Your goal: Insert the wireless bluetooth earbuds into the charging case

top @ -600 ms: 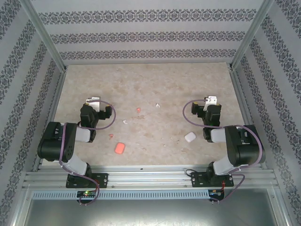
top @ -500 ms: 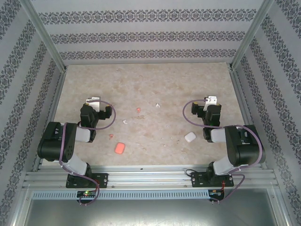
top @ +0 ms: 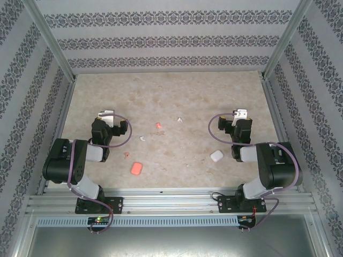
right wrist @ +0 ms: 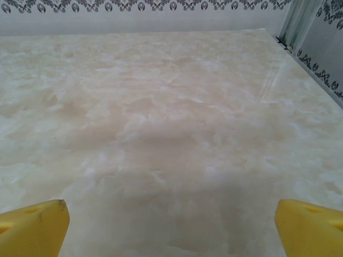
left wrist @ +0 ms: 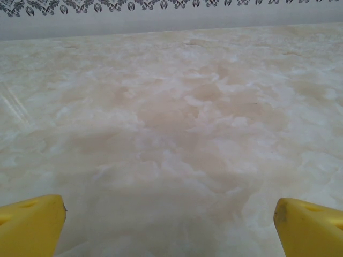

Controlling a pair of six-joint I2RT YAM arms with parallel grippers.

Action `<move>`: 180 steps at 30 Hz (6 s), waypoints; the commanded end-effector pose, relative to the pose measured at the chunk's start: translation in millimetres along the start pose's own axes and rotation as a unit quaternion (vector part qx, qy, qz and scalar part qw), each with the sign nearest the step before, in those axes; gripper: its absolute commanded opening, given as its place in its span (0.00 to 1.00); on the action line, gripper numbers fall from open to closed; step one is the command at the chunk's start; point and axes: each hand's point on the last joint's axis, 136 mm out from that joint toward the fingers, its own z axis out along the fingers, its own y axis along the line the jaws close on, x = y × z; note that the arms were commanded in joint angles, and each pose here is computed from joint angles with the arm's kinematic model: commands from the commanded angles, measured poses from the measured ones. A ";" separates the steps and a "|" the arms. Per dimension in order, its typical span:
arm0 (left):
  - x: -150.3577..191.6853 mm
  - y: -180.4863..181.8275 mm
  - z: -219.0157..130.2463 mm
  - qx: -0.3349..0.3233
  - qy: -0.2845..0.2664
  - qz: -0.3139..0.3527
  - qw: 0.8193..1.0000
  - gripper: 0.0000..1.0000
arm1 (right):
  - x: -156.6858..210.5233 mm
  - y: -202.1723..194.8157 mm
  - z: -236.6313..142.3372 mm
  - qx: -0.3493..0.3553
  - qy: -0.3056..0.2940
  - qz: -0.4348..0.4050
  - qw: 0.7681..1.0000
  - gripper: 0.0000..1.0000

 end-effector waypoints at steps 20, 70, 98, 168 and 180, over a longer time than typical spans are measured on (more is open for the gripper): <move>1.0 1.7 -1.9 0.002 0.002 0.003 1.000 1.00 | -15.7 0.2 0.1 -0.002 -0.022 0.000 1.000 0.98; -4.2 -78.1 -98.7 0.070 0.247 -0.101 0.961 1.00 | 80.7 68.5 -176.5 -0.043 0.465 0.089 0.880 0.98; 7.9 -161.2 -98.1 0.191 0.237 -0.033 0.952 1.00 | 121.5 185.7 -159.1 -0.129 0.603 0.145 0.773 0.93; 122.2 -411.7 -123.5 0.606 0.307 0.396 0.617 0.52 | 84.7 76.8 -169.2 -0.110 0.538 0.315 0.774 0.93; 107.5 -416.7 -121.3 0.598 0.278 0.379 0.650 0.46 | 79.5 80.7 -167.6 -0.123 0.527 0.327 0.774 0.93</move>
